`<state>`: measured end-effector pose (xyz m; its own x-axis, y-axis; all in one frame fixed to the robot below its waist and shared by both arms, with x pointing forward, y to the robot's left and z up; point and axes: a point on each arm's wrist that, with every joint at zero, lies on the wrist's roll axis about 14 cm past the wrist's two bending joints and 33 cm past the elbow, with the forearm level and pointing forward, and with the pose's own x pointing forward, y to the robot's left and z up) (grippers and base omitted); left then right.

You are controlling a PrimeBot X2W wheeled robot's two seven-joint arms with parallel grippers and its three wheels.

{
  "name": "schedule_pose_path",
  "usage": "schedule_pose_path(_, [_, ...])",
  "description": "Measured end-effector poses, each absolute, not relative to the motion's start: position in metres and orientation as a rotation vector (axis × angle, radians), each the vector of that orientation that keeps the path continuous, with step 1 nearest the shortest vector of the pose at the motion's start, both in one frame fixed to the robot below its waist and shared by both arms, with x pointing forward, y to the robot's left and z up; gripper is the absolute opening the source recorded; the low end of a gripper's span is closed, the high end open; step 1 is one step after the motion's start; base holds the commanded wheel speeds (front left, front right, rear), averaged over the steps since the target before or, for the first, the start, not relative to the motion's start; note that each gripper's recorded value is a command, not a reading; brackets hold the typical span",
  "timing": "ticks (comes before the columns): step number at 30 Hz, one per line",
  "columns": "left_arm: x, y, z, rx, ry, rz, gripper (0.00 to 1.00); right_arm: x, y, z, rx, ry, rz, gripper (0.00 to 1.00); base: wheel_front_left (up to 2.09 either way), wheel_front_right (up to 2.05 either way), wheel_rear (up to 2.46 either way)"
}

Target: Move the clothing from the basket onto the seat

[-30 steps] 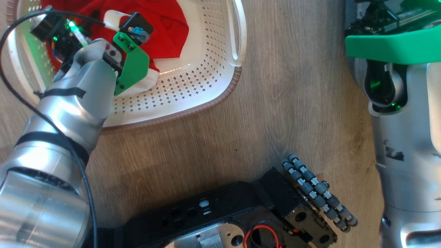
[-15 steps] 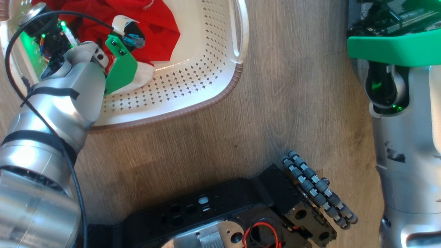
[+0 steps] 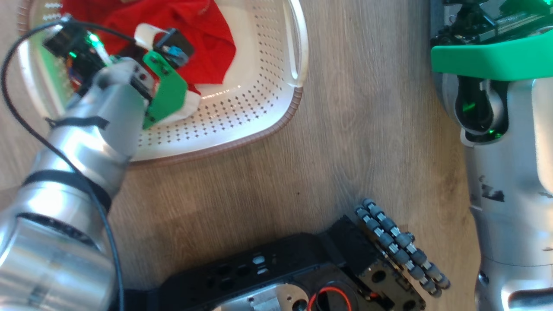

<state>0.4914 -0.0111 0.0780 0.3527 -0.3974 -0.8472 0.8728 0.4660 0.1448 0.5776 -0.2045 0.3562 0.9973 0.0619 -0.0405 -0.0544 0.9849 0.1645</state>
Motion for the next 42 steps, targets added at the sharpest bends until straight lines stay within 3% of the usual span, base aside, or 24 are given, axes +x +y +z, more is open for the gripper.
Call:
schedule_pose_path(11, [0.498, -0.006, 0.152, 0.492, 0.746, -0.799, 0.00, 0.582, -0.179, 0.404, 0.122, -0.032, 0.122, 1.00, 0.00, 0.00, 0.00])
schedule_pose_path(22, [0.503, 0.005, 0.251, 0.244, 0.593, -0.637, 0.00, 0.564, -0.153, 0.448, 0.127, -0.064, 0.187, 1.00, 0.00, 0.00, 0.00])
schedule_pose_path(42, [0.490, 0.024, 0.426, 0.089, 0.238, -0.444, 0.00, 0.492, -0.134, 0.491, 0.139, -0.049, 0.231, 1.00, 0.00, 0.00, 0.00])
